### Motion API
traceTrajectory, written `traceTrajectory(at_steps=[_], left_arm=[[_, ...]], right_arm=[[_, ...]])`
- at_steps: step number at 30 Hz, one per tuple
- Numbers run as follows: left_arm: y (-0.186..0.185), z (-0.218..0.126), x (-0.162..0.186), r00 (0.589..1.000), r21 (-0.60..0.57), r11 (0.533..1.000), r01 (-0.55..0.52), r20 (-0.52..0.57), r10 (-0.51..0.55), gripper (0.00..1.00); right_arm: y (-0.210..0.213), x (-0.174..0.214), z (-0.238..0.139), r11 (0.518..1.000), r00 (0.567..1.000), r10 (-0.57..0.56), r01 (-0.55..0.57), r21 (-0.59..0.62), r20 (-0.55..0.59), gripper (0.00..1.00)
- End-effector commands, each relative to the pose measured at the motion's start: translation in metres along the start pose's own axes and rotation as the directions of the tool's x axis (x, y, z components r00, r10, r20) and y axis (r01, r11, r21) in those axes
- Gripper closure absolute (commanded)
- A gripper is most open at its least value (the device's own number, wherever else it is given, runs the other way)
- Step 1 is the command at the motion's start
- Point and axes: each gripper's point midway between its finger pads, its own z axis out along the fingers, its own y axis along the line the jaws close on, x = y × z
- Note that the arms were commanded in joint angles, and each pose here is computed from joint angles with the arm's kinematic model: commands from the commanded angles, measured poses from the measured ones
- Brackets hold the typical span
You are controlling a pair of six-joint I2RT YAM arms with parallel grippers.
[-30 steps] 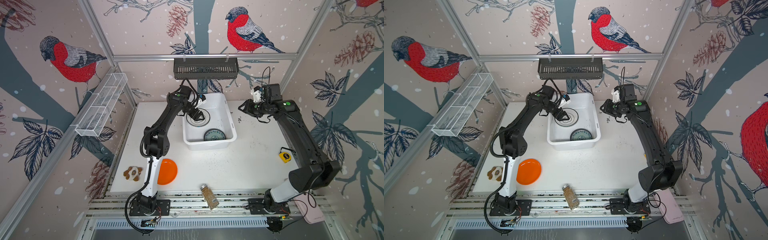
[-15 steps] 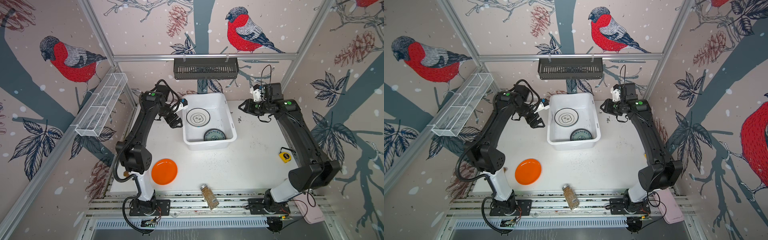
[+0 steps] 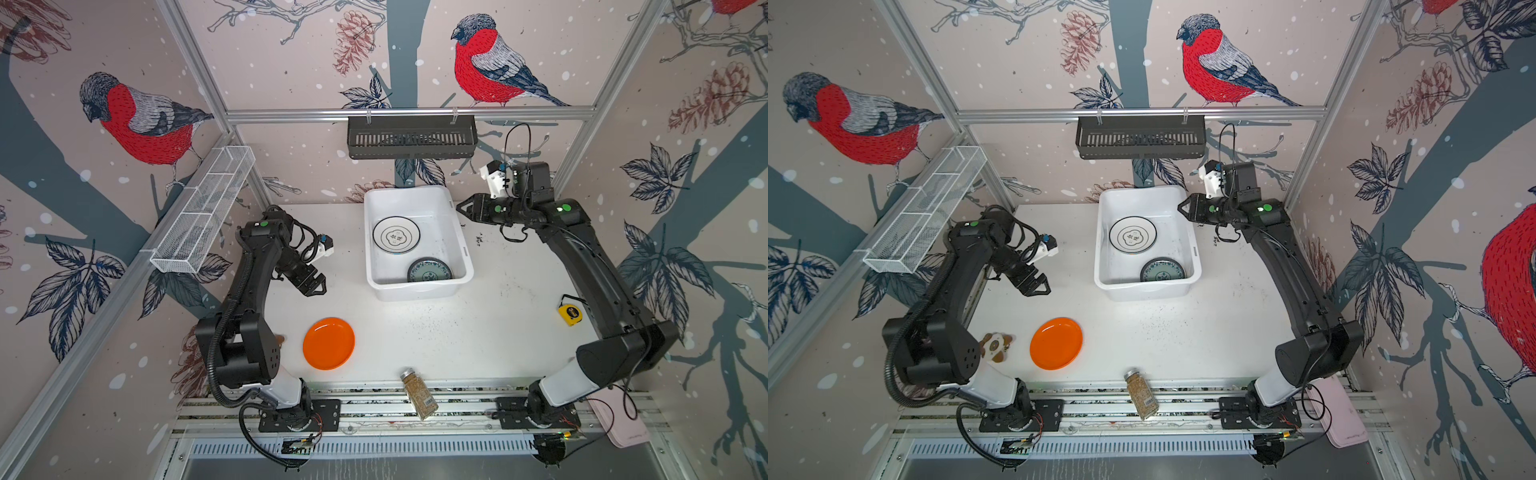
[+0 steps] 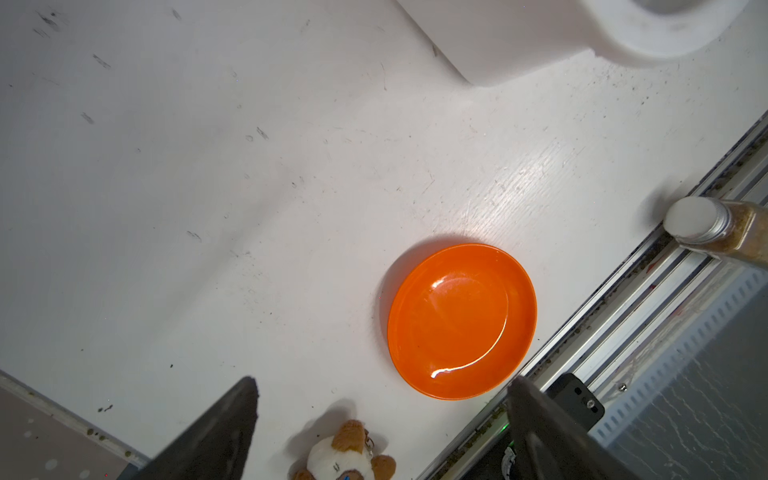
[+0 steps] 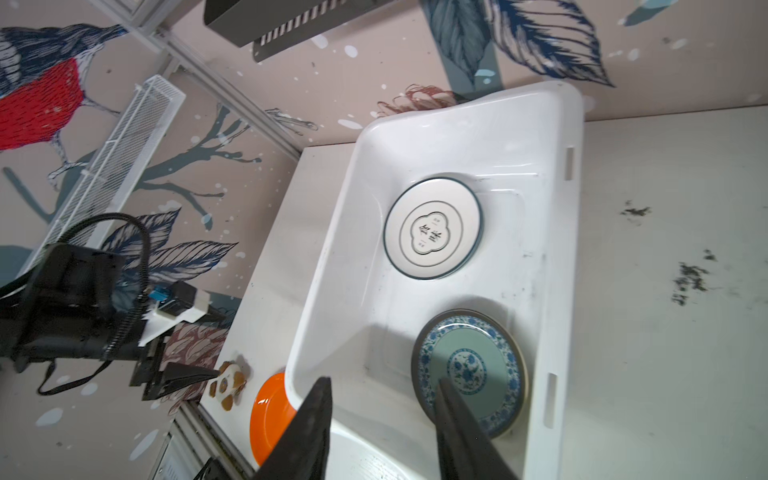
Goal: Place the plates into the plastic bin on the countertop
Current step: 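Move left gripper out of the bin over the orange plate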
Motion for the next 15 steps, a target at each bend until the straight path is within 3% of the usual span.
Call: traceTrajectory(at_steps=[1,5,15], left_arm=[[-0.003,0.009,0.013,0.998,-0.011,0.998,-0.064,-0.018,0.064,0.05],[-0.011,0.027,0.038,0.991,0.001,0.995,-0.104,-0.083,0.104,0.04],[-0.034,0.064,0.076,0.962,0.003,0.968,-0.251,-0.108,0.250,0.04]], right_arm=[[0.034,0.004,0.005,0.993,0.999,-0.044,0.045,-0.108,0.012,0.58],[0.043,0.026,0.013,0.994,0.998,-0.063,0.063,-0.089,0.008,0.57],[0.048,0.083,0.023,0.992,0.999,-0.048,0.046,-0.120,-0.010,0.57]])
